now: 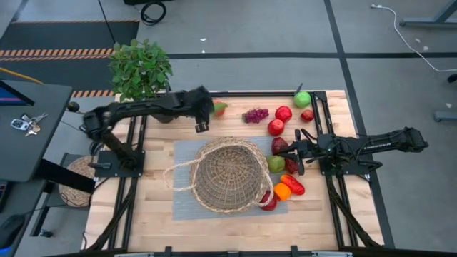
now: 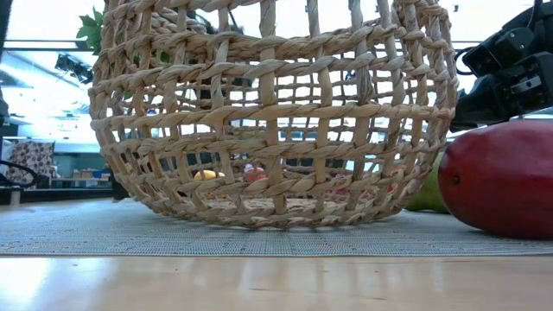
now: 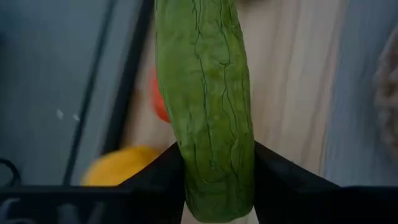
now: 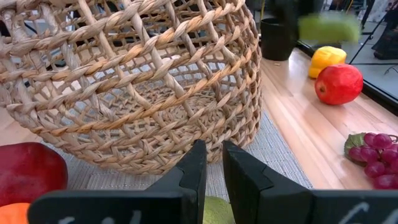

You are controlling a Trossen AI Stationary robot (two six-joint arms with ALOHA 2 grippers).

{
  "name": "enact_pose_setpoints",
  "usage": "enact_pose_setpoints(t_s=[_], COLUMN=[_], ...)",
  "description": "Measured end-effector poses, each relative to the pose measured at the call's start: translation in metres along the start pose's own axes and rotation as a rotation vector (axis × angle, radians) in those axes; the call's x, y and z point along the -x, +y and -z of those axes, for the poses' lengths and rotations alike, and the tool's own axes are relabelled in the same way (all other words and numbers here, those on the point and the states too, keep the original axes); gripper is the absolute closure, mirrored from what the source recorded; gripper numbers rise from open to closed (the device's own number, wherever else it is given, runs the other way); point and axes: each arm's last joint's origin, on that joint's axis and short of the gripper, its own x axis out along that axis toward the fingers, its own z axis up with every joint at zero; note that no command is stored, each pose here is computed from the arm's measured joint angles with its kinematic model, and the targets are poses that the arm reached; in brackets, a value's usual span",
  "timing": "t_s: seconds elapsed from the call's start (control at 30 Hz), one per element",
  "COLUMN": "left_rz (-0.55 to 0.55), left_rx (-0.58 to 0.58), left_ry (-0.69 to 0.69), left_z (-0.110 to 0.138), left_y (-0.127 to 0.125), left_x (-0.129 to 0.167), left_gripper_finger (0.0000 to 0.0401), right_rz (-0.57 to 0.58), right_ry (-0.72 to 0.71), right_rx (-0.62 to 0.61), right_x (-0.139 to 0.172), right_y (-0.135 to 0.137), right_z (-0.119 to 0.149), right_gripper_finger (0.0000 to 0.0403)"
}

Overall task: Build produce basket
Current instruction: Put the cucumber into the basket

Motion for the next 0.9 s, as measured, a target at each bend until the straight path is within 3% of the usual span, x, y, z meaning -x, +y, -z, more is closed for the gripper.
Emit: enact_pose_setpoints(t_s=[0.27, 0.47, 0.73, 0.9], left_rz=[-0.101, -0.130, -0.085, 0.094], left_rx=[0.104, 0.183, 0.275, 0.349], left_ry=[-0.393, -0.658, -0.785, -0.822], left_z=[-0.008, -0.004, 0.008, 0.005], left_y=[0.013, 0.016, 0.012, -0.005], left_x=[0.107, 0.167, 0.203, 0.209], left_gripper_finger=[0.0254, 0.0255, 0.0255, 0.0251], right_rz=[0.000, 0.000, 0.000, 0.000], right_ry=[0.000, 0.000, 0.000, 0.000], right_rx=[0.000, 0.000, 0.000, 0.000], right_x=[0.000, 0.000, 0.000, 0.000], right_y=[0.000, 0.000, 0.000, 0.000], right_z=[0.000, 0.000, 0.000, 0.000], right_gripper_finger=[0.0342, 0.0342, 0.0342, 0.0342])
